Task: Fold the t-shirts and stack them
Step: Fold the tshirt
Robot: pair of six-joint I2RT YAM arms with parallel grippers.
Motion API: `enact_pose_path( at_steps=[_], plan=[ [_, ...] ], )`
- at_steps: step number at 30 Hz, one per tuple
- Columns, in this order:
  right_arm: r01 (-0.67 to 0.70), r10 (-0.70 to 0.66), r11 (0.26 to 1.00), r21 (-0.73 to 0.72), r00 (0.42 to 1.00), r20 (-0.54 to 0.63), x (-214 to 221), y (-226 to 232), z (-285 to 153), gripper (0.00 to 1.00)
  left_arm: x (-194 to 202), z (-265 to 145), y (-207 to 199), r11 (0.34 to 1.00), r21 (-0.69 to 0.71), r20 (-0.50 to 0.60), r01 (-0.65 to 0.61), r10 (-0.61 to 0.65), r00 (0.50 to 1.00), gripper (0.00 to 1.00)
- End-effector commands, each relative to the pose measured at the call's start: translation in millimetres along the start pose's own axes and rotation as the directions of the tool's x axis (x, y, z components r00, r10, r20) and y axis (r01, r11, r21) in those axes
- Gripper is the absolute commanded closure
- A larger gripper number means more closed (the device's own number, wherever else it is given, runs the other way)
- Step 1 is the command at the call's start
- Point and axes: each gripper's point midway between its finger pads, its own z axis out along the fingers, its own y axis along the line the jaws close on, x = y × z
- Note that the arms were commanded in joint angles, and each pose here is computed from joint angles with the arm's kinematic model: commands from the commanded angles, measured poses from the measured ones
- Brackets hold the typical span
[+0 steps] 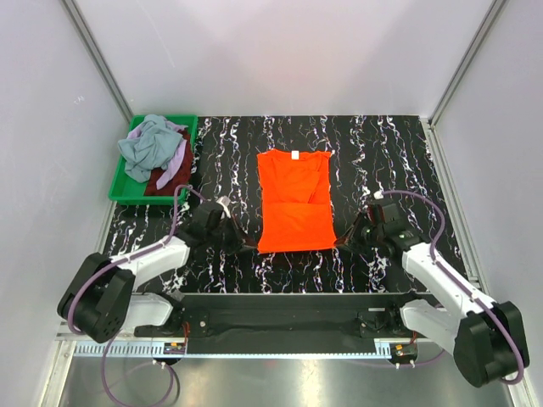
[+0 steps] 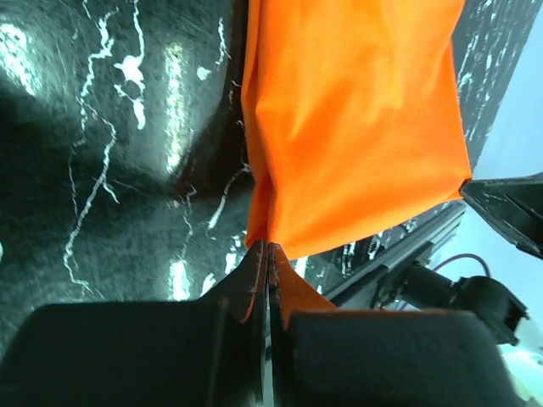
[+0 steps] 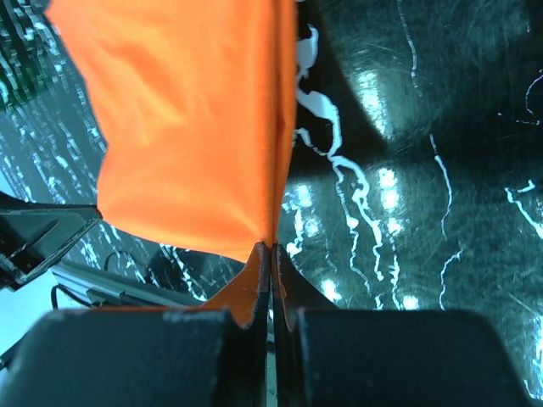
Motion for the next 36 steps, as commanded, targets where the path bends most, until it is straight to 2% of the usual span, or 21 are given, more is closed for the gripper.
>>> enact_pose_path(
  at_steps=[1,9,15,20,26,32,36],
  plan=[
    [0.057,-0.056,0.998,-0.007,0.996,0.074,-17,15,-22,1.0,-10,-10,-17,1.0,0.0,0.032,0.012,-0.012,0.999,1.0],
    [0.073,-0.073,0.997,0.001,0.991,0.115,-26,21,-36,1.0,-24,-29,-40,0.999,-0.001,0.084,-0.033,0.033,0.996,1.0],
    [0.101,-0.098,0.995,-0.003,0.976,0.193,-53,41,-48,1.0,-47,-41,-64,0.995,-0.004,0.14,-0.1,0.099,0.985,1.0],
    [0.121,-0.119,0.993,0.005,0.961,0.248,-82,63,-49,1.0,-82,-43,-91,0.988,-0.02,0.192,-0.155,0.156,0.969,1.0],
    [0.161,-0.159,0.987,0.017,0.949,0.273,-118,92,-38,1.0,-132,-47,-108,0.988,-0.007,0.261,-0.153,0.15,0.954,1.0],
    [0.198,-0.196,0.98,0.028,0.926,0.322,-154,116,-25,1.0,-176,-40,-123,0.982,-0.006,0.279,-0.186,0.181,0.943,1.0],
    [0.208,-0.208,0.977,0.036,0.921,0.329,-179,128,-6,1.0,-202,-29,-139,0.977,0.049,0.28,-0.205,0.184,0.942,1.0]
  ],
)
